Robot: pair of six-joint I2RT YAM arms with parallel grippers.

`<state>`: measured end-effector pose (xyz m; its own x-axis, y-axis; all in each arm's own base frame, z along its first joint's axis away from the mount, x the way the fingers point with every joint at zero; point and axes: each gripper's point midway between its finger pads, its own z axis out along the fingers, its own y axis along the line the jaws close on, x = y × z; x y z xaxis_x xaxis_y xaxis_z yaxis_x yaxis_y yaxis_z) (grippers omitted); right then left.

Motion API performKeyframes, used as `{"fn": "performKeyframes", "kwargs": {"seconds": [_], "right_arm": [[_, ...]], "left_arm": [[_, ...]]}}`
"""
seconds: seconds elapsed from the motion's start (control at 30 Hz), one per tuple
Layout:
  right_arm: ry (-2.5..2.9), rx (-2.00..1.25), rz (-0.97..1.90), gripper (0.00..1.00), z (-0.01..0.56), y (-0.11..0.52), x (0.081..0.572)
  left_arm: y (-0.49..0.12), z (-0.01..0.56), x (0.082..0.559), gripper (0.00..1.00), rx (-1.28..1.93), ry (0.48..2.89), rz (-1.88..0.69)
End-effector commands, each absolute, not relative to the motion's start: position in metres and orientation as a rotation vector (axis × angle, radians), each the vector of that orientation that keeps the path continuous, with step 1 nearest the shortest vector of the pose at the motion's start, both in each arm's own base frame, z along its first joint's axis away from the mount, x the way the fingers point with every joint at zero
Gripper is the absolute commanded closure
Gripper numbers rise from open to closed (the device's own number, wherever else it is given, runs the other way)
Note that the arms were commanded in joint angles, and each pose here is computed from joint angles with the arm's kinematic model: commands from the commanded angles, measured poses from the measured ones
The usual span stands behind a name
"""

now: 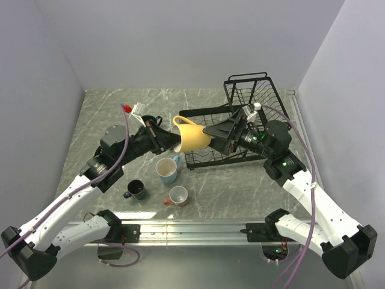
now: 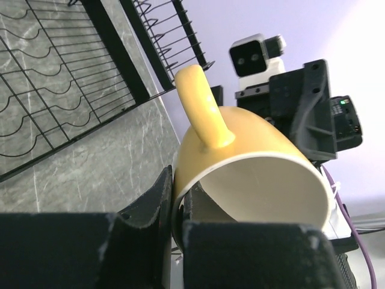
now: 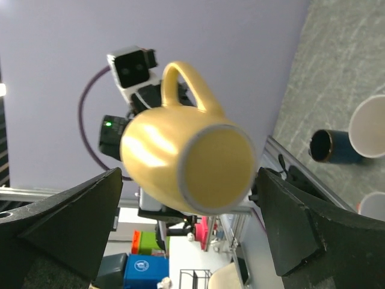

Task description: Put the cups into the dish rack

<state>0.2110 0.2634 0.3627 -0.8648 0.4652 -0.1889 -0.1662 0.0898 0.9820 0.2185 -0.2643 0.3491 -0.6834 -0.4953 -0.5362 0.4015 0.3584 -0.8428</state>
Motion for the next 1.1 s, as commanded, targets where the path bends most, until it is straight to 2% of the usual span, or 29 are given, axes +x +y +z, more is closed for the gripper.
{"fn": "performKeyframes", "kwargs": {"seconds": [0.0, 0.27, 0.43, 0.87, 0.97, 1.07], "right_arm": [[1.944, 0.199, 1.848, 0.01, 0.363, 0.267, 0.198], [1.801, 0.166, 2.066, 0.01, 0.413, 0.281, 0.197], [1.745, 0.175, 2.154, 0.01, 0.439, 0.290, 0.200], [1.734, 0.296, 2.177, 0.01, 0.442, 0.304, 0.221], [1.719, 0.329, 2.182, 0.03, 0.441, 0.304, 0.225], [1.700, 0.357, 2.169, 0.13, 0.441, 0.302, 0.230]], "left_arm": [[-0.246, 0.435, 0.203, 1.00, -0.062, 1.552, -1.488], [-0.238, 0.440, 0.188, 0.99, -0.057, 1.412, -1.585], [-0.257, 0.434, 0.204, 1.00, -0.004, 1.420, -1.584], [-0.289, 0.427, 0.228, 0.99, 0.125, 1.470, -1.571], [-0.286, 0.419, 0.230, 0.99, 0.121, 1.491, -1.541], [-0.279, 0.411, 0.232, 0.99, 0.096, 1.510, -1.508]]}}
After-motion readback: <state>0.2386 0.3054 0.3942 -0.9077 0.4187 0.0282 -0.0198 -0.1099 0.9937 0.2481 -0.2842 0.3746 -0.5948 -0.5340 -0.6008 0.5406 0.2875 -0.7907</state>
